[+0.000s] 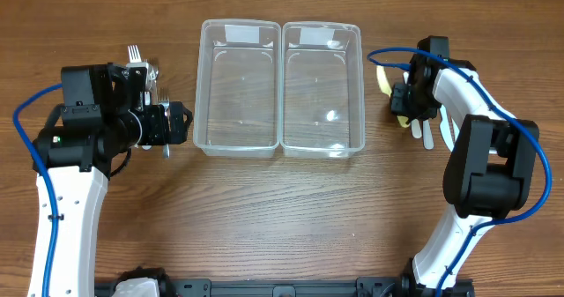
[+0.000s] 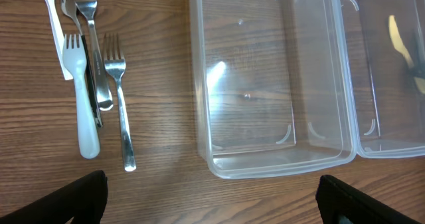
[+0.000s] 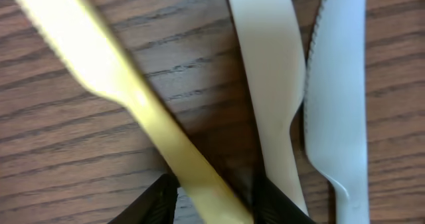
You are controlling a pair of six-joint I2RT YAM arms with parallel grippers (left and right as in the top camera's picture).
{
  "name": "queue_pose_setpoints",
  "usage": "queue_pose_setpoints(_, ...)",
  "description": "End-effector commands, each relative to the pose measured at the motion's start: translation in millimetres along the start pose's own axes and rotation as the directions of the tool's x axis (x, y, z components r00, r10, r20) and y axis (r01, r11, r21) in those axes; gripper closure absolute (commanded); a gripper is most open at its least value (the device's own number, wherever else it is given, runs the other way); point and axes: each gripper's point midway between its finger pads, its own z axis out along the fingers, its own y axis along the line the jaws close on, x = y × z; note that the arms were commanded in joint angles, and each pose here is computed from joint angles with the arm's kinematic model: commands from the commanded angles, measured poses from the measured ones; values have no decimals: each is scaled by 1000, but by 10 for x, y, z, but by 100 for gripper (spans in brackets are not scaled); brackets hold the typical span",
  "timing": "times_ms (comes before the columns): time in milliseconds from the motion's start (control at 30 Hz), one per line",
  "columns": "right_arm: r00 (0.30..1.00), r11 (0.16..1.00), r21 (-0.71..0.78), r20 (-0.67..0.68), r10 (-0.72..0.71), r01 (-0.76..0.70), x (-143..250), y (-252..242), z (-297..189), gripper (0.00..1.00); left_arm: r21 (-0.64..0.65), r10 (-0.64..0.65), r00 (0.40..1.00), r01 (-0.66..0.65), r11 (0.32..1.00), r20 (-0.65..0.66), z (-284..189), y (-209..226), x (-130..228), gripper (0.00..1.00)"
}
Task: Pack container
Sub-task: 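Close right gripper on the yellow plastic knife handle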
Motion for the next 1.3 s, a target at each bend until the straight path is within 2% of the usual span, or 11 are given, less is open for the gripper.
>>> queue_pose_setpoints(0, 999, 999, 41, -45, 23, -21, 152, -96, 115, 65, 0, 30, 999, -30, 1000, 15, -34, -28, -73, 0)
queue_pose_setpoints(100, 1000, 999, 34, -20, -1, 1, 90, -62, 118, 64, 0, 30, 999, -30, 1000, 15, -34, -28, -73, 0)
queue_pose_setpoints(200, 998, 998, 31, 10, -63, 63, 17, -8, 118, 57, 0, 30, 999, -30, 1000, 15, -34, -28, -73, 0)
queue_pose_setpoints(367, 996, 997, 32, 47, -75, 73, -74, 18, 116, 58, 0, 30, 999, -30, 1000, 15, -34, -28, -73, 0)
queue_pose_setpoints(467, 997, 997, 33, 25, -74, 74, -20, 13, 118, 66, 0, 30, 999, -30, 1000, 15, -34, -28, -73, 0)
queue_pose_setpoints(533, 997, 997, 26, -3, -73, 73, 51, 27, 119, 75, 0, 30, 999, -30, 1000, 15, -34, -28, -73, 0)
queue_pose_setpoints(567, 997, 997, 26, -16, -76, 76, 85, 36, 118, 85, 0, 30, 999, -30, 1000, 15, -34, -29, -73, 0)
queue_pose_setpoints(700, 994, 996, 25, -73, -82, 84, 231, 91, 112, 92, 0, 30, 999, -30, 1000, 15, -34, -28, -73, 0)
queue_pose_setpoints(867, 993, 996, 26, -90, -78, 81, 285, 160, 108, 96, 0, 30, 999, -30, 1000, 15, -34, -28, -73, 0)
queue_pose_setpoints(1067, 991, 997, 27, -107, -75, 78, 285, 164, 36, 96, 0, 30, 999, -30, 1000, 14, -33, -28, -72, 0)
queue_pose_setpoints(1267, 996, 997, -2, -55, -75, 75, 54, 241, -390, 96, 0, 30, 999, -30, 1000, 14, -33, -28, -72, 0)
